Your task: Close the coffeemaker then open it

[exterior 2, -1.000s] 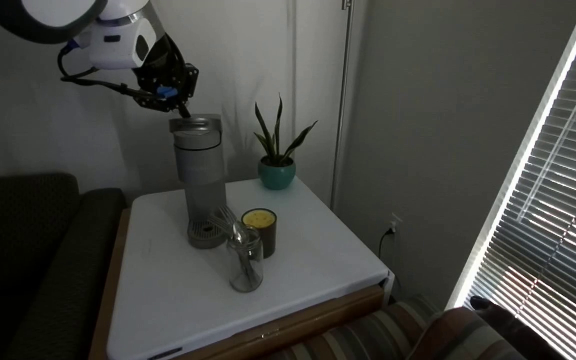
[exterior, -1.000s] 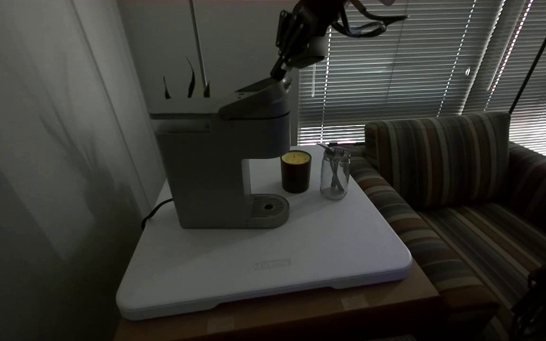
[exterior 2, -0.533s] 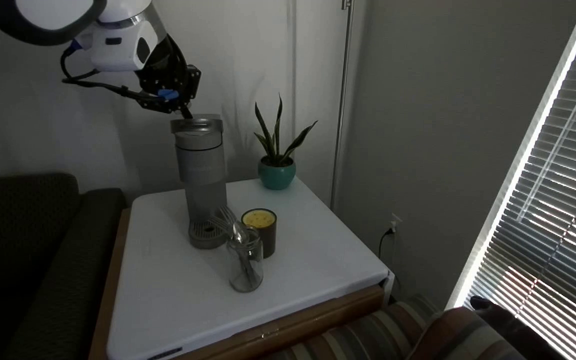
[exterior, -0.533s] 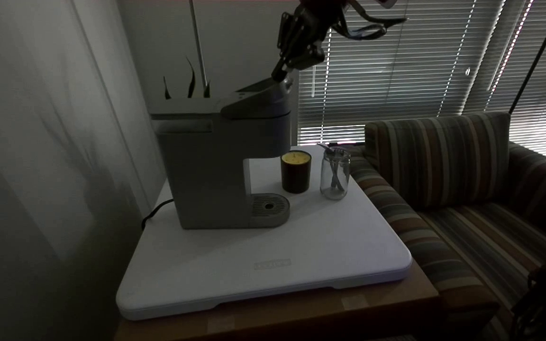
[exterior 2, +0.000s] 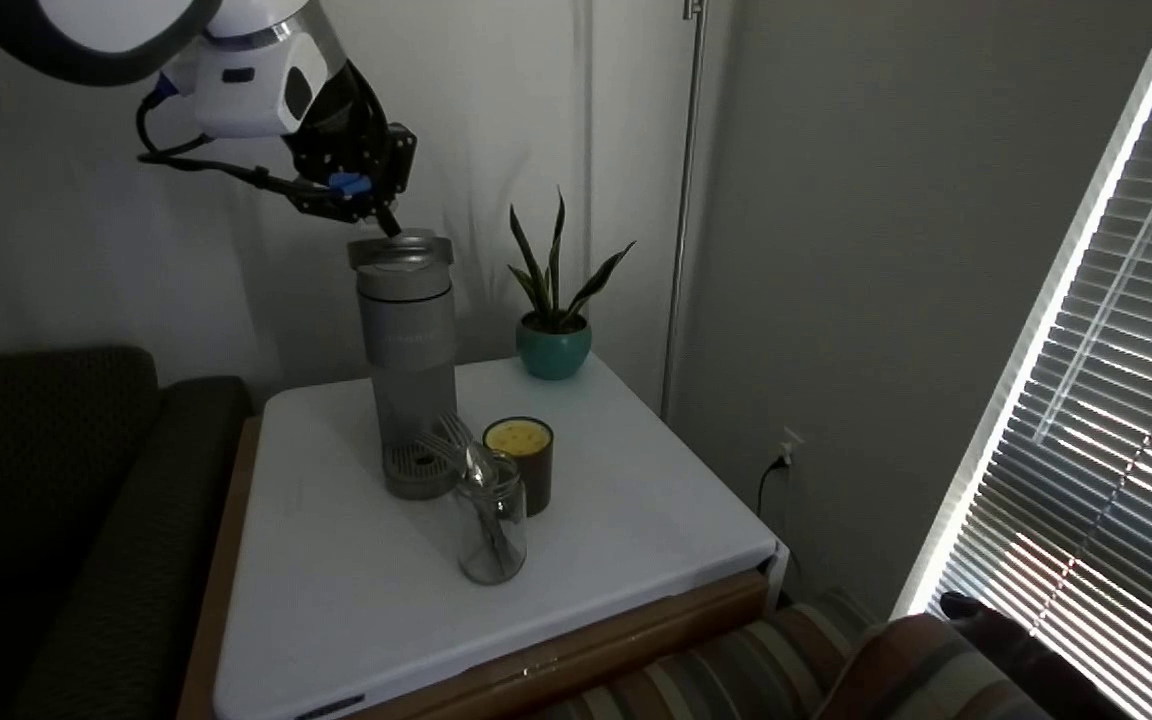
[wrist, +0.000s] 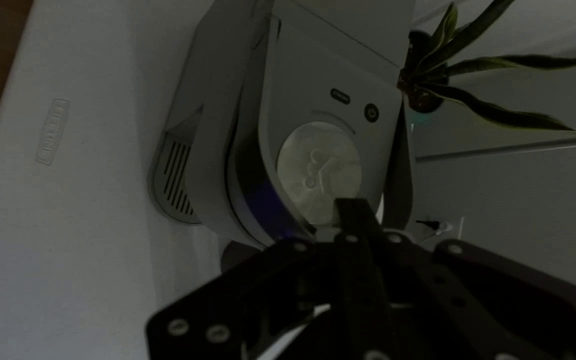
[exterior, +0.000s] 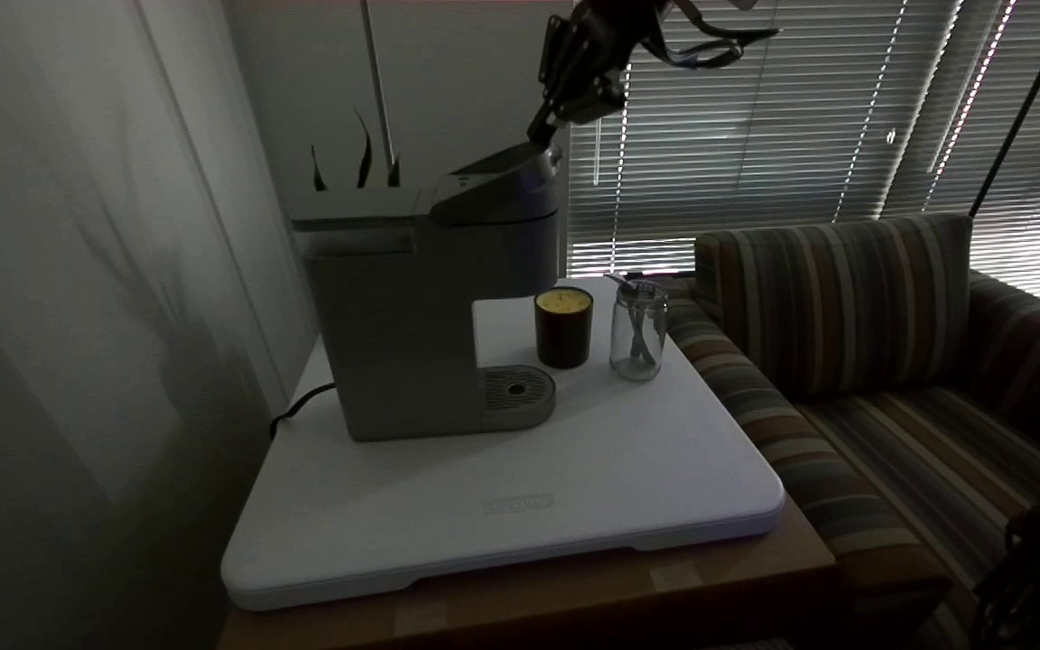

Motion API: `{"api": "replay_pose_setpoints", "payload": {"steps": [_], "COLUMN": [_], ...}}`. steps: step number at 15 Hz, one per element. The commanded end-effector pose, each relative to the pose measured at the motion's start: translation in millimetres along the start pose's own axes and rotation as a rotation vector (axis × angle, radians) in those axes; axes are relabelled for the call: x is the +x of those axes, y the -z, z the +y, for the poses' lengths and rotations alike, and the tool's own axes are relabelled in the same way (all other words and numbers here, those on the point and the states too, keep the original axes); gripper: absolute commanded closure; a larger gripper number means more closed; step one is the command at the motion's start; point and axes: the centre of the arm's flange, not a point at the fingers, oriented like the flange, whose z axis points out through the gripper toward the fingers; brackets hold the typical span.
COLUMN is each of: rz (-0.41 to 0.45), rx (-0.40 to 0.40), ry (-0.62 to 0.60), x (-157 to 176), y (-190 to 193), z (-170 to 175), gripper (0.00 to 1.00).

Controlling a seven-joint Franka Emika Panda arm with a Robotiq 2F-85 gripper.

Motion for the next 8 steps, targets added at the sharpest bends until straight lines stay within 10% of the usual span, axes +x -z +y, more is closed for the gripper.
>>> {"api": "replay_pose_setpoints", "payload": {"steps": [1,8], "rz": [-0.004,0.012], "rx": [0.019,0.025], "ry": [0.019,0.017], "x": [4,14], "y": [7,9], "z": [-7,-9], "gripper": [1.00,1.00]}}
